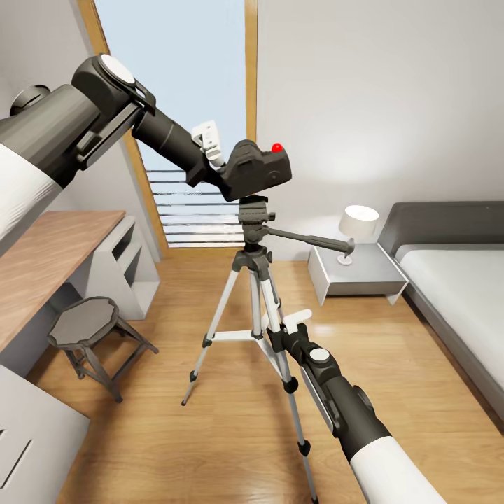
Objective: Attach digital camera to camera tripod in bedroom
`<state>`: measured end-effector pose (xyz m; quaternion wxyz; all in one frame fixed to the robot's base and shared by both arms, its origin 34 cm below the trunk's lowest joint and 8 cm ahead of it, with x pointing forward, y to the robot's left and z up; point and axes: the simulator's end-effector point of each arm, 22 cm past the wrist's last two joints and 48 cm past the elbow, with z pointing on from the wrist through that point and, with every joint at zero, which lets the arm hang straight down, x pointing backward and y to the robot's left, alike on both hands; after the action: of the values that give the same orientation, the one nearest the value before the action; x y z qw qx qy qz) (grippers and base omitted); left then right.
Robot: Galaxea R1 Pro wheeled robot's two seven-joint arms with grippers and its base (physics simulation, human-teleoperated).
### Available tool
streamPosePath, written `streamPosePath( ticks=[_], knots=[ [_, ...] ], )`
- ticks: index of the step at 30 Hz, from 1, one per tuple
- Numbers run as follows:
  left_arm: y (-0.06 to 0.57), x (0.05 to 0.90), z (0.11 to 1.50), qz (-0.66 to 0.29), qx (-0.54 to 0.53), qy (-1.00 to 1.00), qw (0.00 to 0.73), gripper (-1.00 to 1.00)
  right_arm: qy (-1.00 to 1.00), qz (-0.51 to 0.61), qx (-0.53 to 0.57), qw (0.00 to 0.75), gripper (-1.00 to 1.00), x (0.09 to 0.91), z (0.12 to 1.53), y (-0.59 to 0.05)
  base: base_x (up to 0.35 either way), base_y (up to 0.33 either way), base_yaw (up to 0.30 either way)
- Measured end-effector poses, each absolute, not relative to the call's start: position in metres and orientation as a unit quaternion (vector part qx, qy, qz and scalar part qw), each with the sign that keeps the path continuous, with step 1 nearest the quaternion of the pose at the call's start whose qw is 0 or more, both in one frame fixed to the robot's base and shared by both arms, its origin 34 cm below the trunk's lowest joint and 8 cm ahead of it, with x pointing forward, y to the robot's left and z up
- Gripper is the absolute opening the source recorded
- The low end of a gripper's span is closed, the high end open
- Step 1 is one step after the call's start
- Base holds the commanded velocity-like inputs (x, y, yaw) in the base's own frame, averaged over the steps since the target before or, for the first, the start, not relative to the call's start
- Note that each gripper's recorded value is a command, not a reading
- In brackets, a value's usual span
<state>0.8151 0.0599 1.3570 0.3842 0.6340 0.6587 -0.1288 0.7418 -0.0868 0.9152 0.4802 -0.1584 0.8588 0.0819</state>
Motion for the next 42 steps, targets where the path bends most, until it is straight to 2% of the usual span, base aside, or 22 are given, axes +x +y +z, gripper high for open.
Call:
streamPosePath(
  ticks=[42],
  knots=[
    [0.0635,0.8093,1.3515,-0.141,0.637,0.662,0.368,-1.00,0.859,0.082,-0.159,0.480,-1.00,0.7417,0.9152,-0.0866,0.000,0.000,0.000]
  ],
)
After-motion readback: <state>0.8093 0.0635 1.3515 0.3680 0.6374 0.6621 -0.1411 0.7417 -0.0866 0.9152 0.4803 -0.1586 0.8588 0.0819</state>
